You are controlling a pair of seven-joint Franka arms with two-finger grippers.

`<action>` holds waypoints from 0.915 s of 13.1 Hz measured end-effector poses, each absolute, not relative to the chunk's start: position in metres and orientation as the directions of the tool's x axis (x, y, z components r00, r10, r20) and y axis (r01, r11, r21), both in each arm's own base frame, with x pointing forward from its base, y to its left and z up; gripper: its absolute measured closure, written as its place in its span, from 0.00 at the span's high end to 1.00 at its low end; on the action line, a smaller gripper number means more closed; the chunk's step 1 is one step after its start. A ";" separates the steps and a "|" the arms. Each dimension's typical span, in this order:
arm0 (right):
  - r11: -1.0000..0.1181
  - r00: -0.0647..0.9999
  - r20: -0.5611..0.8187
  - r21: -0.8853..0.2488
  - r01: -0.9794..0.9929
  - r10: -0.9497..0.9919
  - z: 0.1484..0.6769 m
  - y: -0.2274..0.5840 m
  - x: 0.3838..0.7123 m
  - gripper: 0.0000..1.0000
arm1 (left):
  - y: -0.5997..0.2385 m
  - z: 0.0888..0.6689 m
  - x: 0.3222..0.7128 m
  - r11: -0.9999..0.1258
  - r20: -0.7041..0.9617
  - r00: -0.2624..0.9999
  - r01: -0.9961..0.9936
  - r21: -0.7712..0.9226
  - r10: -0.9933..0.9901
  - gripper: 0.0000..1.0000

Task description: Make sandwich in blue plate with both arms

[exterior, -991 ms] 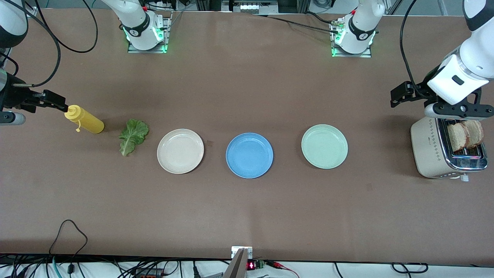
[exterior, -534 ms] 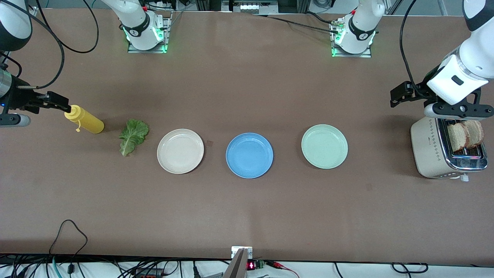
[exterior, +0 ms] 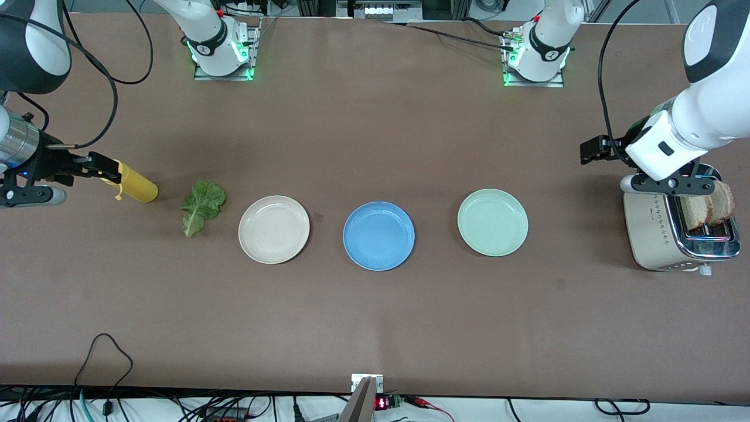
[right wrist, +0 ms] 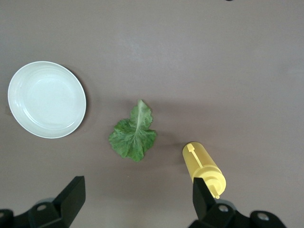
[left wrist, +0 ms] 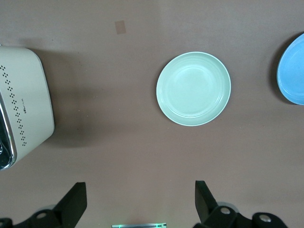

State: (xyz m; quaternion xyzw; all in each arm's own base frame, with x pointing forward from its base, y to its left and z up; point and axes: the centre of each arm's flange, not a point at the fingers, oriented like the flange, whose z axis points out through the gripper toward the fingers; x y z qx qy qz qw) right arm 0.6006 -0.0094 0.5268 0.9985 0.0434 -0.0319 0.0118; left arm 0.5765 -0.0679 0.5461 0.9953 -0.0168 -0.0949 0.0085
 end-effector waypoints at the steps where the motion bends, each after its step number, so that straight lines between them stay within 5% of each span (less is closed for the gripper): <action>1: -0.996 0.994 -0.071 0.020 0.088 0.087 0.527 -0.009 0.600 1.00 | -0.067 0.546 0.577 -0.999 -0.190 0.981 -0.030 0.020 -0.033 1.00; 12: -0.997 0.994 -0.080 0.019 0.080 0.078 0.527 -0.014 0.598 1.00 | -0.046 0.520 0.590 -0.994 -0.216 0.976 -0.042 -0.105 -0.018 1.00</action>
